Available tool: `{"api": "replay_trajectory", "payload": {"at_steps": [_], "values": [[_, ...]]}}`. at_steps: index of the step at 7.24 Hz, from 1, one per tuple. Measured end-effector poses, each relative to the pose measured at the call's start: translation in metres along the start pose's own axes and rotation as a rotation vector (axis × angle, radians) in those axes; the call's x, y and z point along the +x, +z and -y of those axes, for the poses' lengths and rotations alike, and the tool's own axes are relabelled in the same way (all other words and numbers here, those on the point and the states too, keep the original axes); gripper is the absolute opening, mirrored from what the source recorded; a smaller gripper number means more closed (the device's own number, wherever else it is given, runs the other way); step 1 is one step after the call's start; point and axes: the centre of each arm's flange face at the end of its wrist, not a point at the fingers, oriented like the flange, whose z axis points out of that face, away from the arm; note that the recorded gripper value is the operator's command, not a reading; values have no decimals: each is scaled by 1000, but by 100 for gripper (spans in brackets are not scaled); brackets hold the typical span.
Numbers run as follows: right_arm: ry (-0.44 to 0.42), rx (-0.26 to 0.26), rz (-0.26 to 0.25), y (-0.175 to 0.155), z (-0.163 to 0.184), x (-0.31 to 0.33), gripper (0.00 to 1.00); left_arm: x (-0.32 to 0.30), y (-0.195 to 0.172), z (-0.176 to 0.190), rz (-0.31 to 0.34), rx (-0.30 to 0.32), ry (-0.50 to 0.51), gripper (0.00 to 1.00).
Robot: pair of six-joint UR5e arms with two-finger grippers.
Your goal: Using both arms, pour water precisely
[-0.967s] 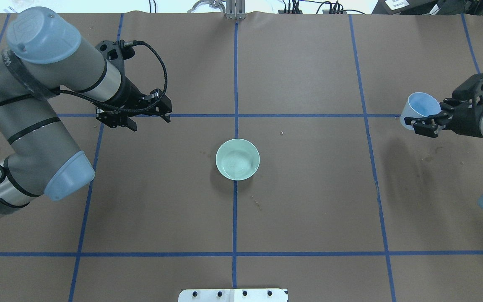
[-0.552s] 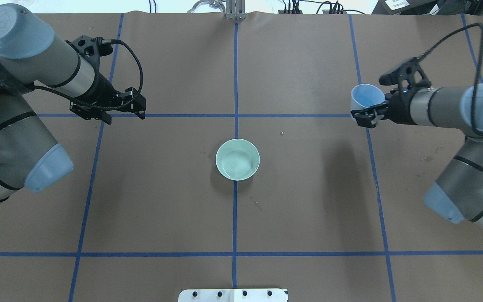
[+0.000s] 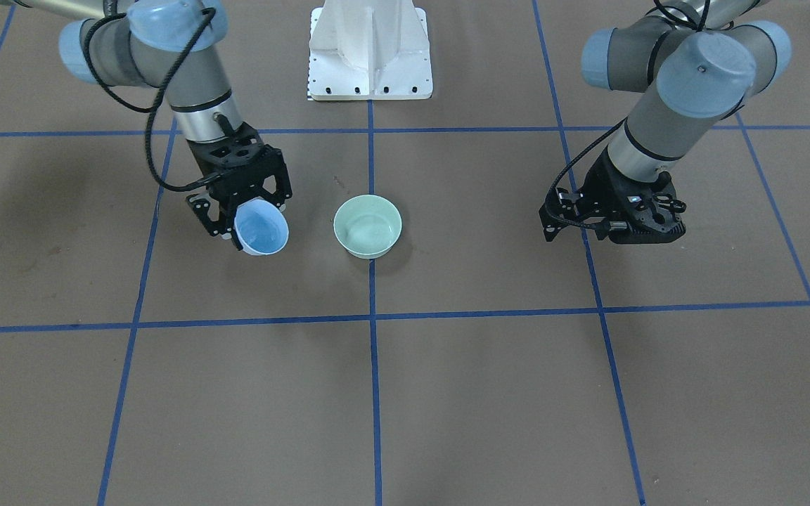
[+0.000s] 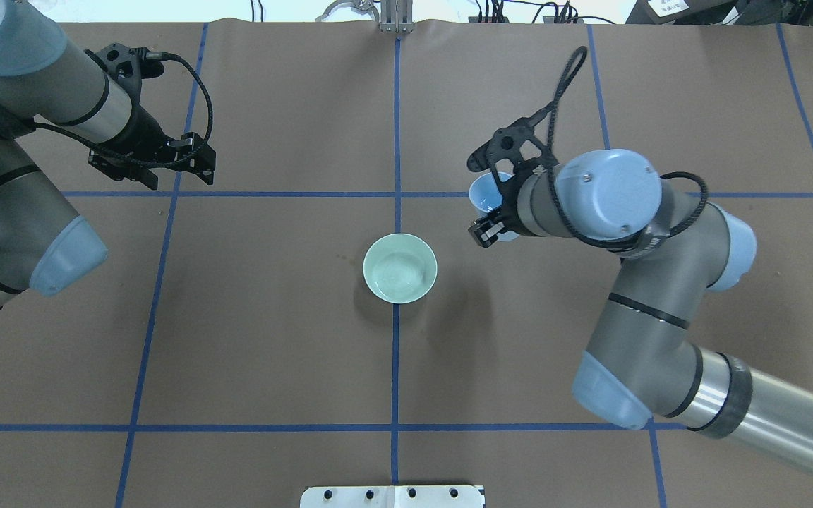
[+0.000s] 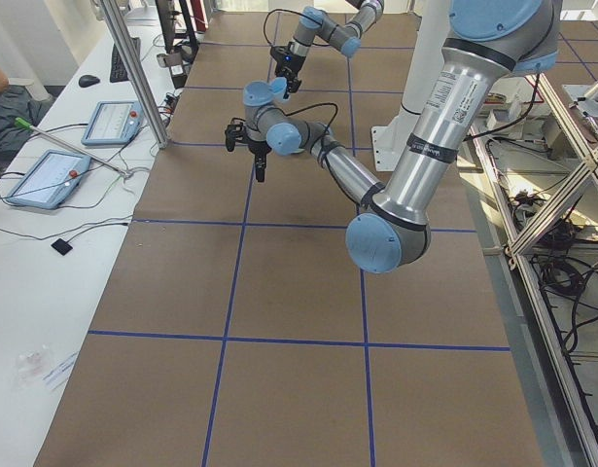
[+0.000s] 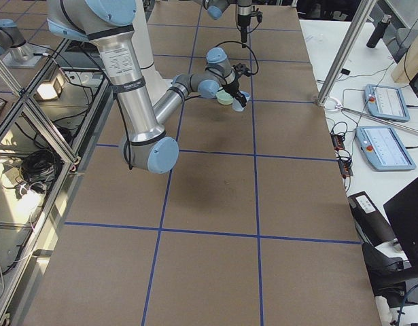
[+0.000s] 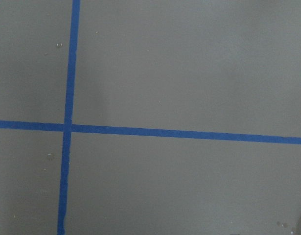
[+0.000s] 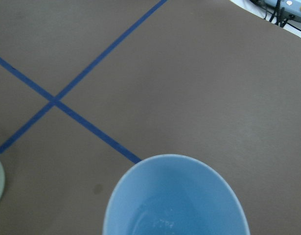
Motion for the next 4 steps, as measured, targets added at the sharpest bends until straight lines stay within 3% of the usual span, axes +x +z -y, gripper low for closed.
{"api": "replay_trajectory", "payload": {"at_steps": [4], "values": [[-80, -192, -125, -8, 42, -95, 0, -37, 9, 16, 50, -7, 43, 89]]}}
